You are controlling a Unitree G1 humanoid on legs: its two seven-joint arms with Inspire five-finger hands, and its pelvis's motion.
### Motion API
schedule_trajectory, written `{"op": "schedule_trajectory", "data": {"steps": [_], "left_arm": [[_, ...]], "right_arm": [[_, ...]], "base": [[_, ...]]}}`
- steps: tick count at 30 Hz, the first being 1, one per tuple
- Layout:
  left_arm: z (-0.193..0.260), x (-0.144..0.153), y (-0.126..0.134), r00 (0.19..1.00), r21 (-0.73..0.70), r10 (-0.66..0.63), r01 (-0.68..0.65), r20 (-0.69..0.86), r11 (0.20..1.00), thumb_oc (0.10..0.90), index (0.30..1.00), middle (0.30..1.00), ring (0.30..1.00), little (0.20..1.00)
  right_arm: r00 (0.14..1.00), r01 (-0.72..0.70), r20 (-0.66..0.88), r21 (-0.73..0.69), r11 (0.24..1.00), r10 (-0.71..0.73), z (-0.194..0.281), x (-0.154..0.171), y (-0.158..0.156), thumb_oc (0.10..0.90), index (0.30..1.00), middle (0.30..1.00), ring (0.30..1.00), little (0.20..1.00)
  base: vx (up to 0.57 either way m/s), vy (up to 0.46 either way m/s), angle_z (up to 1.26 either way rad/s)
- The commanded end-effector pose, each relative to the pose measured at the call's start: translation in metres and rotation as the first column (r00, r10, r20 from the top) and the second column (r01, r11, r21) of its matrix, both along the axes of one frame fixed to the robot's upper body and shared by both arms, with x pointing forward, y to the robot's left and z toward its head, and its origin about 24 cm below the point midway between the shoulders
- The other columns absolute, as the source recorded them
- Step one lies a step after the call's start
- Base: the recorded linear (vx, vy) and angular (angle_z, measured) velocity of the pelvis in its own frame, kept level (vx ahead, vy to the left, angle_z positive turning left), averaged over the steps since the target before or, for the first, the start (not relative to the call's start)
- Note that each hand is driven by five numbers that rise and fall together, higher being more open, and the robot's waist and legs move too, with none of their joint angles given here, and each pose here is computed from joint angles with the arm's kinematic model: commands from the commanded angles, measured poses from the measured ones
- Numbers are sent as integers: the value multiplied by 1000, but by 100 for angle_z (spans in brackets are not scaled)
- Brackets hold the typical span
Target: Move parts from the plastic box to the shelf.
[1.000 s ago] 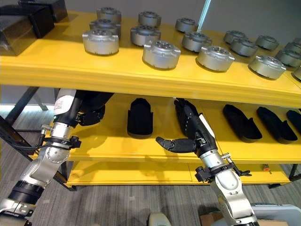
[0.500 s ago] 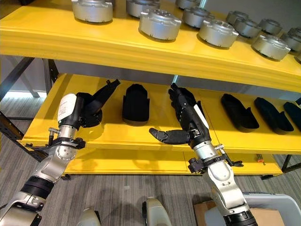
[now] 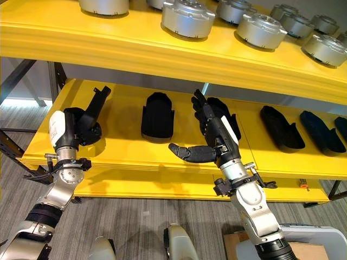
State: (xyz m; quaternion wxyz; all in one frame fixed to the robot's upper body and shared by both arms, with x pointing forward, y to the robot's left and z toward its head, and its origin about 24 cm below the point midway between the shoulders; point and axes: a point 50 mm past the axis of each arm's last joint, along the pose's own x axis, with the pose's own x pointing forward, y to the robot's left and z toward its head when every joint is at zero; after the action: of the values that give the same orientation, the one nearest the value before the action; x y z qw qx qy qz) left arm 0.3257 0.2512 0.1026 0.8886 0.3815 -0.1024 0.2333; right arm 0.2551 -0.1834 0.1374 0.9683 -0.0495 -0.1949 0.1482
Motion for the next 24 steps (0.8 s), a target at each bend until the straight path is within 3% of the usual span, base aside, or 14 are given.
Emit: {"op": "schedule_trajectory", "data": {"steps": [1,7,10,24], "left_arm": [[74,22,-10,955,78,-38,16,294,997,400,300,300,300,300],[83,30,4,973,269,-14,-50,230,962,400,300,300,300,300],[86,36,16,989,451,11,-76,145,889,400,300,300,300,300],[102,54,35,992,719,126,-80,-11,690,400,300,300,300,300]], "right_arm": [[961,-12,276,49,999,-2,50,1,-3,900,1000,1000,1000,1000],[960,-33,278,35,999,21,52,1,-2,900,1000,1000,1000,1000],[958,-55,284,27,998,45,55,3,0,900,1000,1000,1000,1000],[950,-106,292,-27,994,109,59,4,6,900,1000,1000,1000,1000]], "base": [[0,0,0],[11,2,3],[8,11,-1],[0,2,0]]}}
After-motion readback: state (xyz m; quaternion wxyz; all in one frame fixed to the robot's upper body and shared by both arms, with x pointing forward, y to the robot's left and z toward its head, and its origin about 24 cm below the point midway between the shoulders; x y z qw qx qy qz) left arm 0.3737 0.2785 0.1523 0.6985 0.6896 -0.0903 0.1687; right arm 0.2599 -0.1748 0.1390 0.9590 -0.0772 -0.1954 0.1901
